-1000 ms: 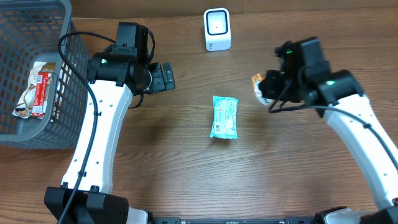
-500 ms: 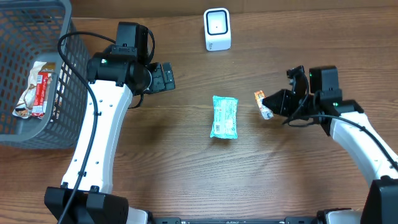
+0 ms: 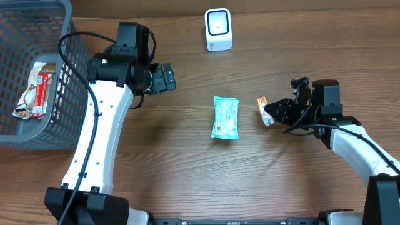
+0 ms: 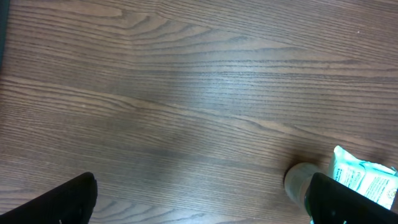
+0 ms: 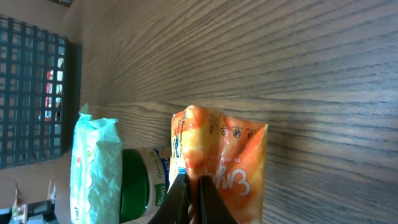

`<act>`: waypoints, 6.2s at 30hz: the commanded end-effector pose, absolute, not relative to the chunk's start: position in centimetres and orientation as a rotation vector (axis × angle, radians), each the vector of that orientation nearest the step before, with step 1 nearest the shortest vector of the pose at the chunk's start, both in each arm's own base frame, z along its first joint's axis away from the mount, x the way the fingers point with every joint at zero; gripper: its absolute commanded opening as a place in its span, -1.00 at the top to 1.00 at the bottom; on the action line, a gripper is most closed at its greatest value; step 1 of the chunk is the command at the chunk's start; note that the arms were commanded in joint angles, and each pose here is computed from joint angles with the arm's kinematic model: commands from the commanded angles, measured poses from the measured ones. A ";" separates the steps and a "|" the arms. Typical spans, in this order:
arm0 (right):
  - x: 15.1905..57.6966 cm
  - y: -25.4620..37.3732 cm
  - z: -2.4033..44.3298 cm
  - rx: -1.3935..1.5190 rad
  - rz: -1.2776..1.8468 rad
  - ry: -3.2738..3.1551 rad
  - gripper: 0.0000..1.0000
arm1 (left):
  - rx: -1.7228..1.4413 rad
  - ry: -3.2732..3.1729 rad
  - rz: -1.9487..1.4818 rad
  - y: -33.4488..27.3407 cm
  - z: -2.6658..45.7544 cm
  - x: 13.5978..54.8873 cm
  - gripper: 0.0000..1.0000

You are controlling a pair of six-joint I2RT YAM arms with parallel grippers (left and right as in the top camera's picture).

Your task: Scan the item barcode

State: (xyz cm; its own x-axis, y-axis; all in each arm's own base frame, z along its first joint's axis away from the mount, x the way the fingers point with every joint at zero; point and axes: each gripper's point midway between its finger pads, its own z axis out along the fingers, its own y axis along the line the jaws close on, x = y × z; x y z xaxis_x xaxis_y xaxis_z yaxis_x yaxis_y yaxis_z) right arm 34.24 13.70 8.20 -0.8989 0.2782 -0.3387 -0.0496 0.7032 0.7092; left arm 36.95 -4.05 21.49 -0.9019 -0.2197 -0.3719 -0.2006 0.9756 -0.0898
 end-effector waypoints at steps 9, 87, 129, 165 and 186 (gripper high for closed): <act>34.6 13.4 6.3 0.262 1.053 2.516 0.93 | -0.308 2.715 -0.059 -3.9 22.0 37.1 -1.00; 34.3 14.6 5.7 0.217 1.020 2.551 0.66 | -0.308 2.715 -0.059 -3.9 22.0 37.1 -1.00; 34.1 11.6 4.1 0.507 0.567 2.589 0.88 | -0.308 2.715 -0.059 -3.9 22.0 37.1 -1.00; 33.1 15.3 2.9 0.350 0.696 2.655 0.76 | -0.308 2.715 -0.059 -3.9 22.0 37.1 -1.00; 32.4 10.6 2.4 0.528 0.574 2.699 0.85 | -0.308 2.715 -0.059 -3.9 22.0 37.1 -1.00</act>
State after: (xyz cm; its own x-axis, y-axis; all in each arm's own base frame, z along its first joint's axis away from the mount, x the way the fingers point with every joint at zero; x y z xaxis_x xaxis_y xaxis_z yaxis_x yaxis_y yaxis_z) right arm 31.79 12.23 1.65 -0.8999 0.3841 -0.2064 0.2539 0.8464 0.4681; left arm 36.95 -4.06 21.49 -0.9020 -0.2197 -0.3717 -0.2004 0.9756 -0.0901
